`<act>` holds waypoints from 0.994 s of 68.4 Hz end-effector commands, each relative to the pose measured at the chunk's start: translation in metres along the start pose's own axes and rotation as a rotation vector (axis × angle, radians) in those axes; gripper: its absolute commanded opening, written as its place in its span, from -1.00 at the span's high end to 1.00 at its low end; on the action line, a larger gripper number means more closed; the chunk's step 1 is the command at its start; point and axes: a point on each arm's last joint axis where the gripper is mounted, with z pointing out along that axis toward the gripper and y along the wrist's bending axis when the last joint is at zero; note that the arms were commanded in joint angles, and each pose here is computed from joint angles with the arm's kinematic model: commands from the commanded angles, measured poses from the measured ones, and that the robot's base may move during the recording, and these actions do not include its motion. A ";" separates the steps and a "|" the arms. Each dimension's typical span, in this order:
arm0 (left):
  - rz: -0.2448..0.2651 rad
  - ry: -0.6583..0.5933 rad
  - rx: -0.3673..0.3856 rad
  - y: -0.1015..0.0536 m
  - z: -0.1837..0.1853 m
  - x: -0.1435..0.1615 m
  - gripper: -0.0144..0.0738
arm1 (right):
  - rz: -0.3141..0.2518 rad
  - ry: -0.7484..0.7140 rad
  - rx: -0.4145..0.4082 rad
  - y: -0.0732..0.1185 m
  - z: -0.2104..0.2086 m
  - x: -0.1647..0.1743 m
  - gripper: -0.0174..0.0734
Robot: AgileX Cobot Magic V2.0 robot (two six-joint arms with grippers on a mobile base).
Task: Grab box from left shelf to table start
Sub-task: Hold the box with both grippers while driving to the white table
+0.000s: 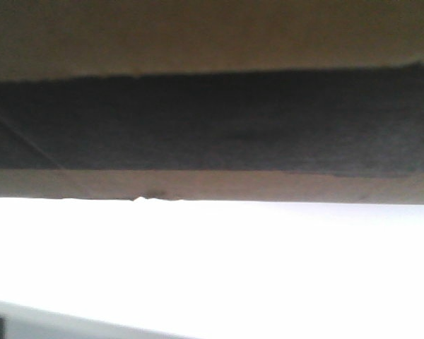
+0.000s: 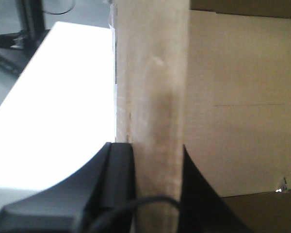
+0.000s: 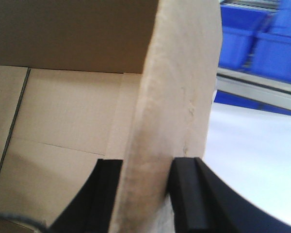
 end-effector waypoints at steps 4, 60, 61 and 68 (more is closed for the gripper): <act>-0.038 -0.222 0.085 -0.005 -0.013 -0.023 0.88 | -0.038 -0.145 0.061 -0.005 0.001 -0.020 0.49; -0.038 -0.222 0.085 -0.005 -0.013 -0.023 0.88 | -0.038 -0.145 0.061 -0.005 0.001 -0.020 0.49; -0.038 -0.222 0.085 -0.005 -0.013 -0.023 0.88 | -0.038 -0.145 0.061 -0.005 0.001 -0.020 0.49; -0.038 -0.222 0.085 -0.005 -0.013 -0.023 0.88 | -0.038 -0.145 0.061 -0.005 0.001 -0.020 0.49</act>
